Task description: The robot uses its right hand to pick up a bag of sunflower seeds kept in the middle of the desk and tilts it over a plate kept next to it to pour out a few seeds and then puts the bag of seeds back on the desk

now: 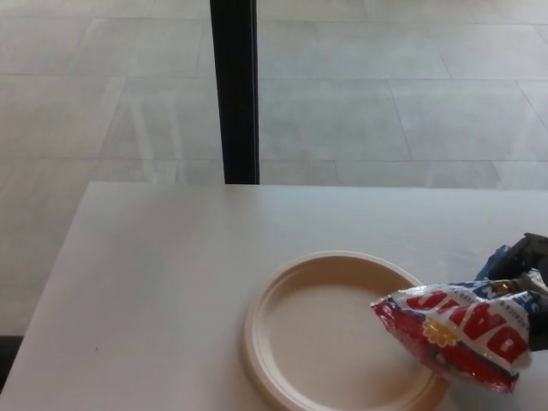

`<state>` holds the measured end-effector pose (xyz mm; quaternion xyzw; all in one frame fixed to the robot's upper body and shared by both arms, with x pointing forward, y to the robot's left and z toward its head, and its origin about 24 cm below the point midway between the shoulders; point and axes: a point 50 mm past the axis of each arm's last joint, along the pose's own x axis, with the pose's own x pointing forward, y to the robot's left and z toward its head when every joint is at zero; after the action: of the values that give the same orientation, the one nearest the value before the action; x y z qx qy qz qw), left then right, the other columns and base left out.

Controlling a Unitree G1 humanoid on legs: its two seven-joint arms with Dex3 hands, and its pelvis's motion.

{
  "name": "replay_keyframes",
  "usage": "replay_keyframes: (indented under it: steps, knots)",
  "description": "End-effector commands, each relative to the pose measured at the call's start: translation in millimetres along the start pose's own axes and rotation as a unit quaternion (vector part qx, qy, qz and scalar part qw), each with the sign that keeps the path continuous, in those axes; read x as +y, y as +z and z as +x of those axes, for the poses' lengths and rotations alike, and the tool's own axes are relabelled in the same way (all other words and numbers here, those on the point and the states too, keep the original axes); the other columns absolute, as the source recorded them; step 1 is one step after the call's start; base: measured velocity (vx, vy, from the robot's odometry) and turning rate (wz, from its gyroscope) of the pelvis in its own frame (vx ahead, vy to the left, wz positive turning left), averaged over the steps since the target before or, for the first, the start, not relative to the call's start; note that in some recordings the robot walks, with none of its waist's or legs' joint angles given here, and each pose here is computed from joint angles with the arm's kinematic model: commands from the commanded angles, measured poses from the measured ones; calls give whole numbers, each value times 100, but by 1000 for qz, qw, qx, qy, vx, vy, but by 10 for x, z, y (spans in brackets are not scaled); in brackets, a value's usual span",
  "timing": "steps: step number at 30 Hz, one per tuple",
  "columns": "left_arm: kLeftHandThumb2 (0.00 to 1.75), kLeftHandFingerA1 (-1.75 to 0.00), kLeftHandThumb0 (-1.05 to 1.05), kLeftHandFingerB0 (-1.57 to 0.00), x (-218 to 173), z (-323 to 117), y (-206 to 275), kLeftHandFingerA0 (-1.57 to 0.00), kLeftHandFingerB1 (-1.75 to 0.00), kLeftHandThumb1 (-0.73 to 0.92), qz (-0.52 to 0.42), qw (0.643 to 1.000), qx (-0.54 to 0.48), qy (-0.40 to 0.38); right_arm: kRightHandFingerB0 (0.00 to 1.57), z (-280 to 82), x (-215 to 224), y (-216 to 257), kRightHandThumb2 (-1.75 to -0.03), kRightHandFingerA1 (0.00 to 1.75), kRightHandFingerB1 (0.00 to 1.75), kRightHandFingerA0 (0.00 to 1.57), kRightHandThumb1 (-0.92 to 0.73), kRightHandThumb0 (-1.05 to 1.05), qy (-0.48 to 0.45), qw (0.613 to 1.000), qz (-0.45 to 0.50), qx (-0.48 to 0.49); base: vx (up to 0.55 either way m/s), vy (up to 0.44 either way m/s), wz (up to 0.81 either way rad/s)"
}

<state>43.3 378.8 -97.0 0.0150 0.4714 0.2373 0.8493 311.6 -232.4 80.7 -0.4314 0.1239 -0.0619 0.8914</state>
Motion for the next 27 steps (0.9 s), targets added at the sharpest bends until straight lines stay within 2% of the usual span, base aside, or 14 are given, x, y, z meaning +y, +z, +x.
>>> replay_keyframes:
  steps: [1, 9, 10, 11, 13, 14, 15, 16, 18, 19, 20, 25, 26, 27]
  knots:
    - [121, -63, -33, -11, 73, -17, 39, -18, -57, 65, 14, 1000, -8, 5, 74, 37, -20, 35, -114, 175, 158, 92, -52, -32, 0, 999, 16, 34, 0, 0, 0]
    - [120, -63, -34, -11, 82, -27, 44, -17, -57, 61, 27, 1000, -12, 4, 77, 96, -49, 157, -103, 175, 150, 94, -60, -31, -19, 999, 1, 29, 0, 0, 0]
    - [101, -70, -64, -17, 82, -24, 52, -22, -60, 71, 10, 1000, -13, 2, 76, 102, -60, 180, -102, 175, 148, 92, -61, -32, -25, 999, -4, 28, 0, 0, 0]
    - [102, -68, -66, -15, 82, -22, 54, -20, -58, 73, 15, 1000, -11, 3, 77, 108, -82, 232, -104, 175, 124, 91, -59, -27, -27, 999, -12, 21, 0, 0, 0]
    - [102, -68, -66, -15, 82, -24, 60, -20, -58, 73, 25, 1000, -12, 0, 77, 110, -94, 266, -104, 175, 124, 91, -59, -27, -28, 999, -17, 19, 0, 0, 0]
    - [119, -62, -35, -10, 82, -25, 57, -17, -57, 60, 27, 1000, -13, 3, 78, 111, -100, 292, -103, 175, 123, 92, -60, -28, -27, 999, -24, 16, 0, 0, 0]
    - [80, -70, -66, -16, 86, -30, 61, -19, -56, 80, 28, 999, -15, -1, 82, 114, -101, 305, -103, 175, 120, 90, -58, -31, -29, 999, -28, 12, 0, 0, 0]
    - [119, -62, -35, -10, 88, -28, 60, -15, -57, 61, 23, 1000, -12, -3, 85, 114, -105, 333, -106, 175, 119, 91, -57, -31, -31, 999, -35, 9, 0, 0, 0]
    - [118, -62, -35, -10, 89, -22, 56, -17, -56, 60, 24, 1000, -9, 2, 96, 123, -126, 380, -110, 172, 109, 96, -51, -31, -40, 998, -48, 4, 0, 0, 0]
    - [118, -63, -35, -11, 93, -24, 51, -18, -57, 59, 24, 1000, -10, 4, 96, 135, -141, 394, -103, 172, 113, 98, -55, -32, -45, 998, -53, 1, 0, 0, 0]
    - [118, -62, -35, -10, 93, -22, 50, -17, -56, 59, 24, 1000, -8, 5, 78, 152, -169, 419, -97, 175, 153, 96, -60, -31, -55, 996, -67, -4, 0, 0, 0]
    - [119, -62, -35, -10, 116, -19, 63, -17, -56, 62, 22, 1000, -4, 8, 67, 209, -256, 528, -87, 175, 162, 94, -64, -32, -80, 990, -114, -22, 0, 0, 0]
    - [118, -62, -35, -10, 115, -21, 60, -17, -56, 60, 18, 1000, -6, 6, 75, 224, -286, 575, -88, 175, 158, 95, -66, -34, -83, 989, -123, -22, 0, 0, 0]
    - [118, -62, -35, -10, 114, -21, 64, -17, -56, 60, 26, 1000, -7, 6, 76, 228, -296, 604, -87, 175, 159, 95, -65, -35, -89, 988, -124, -27, 0, 0, 0]
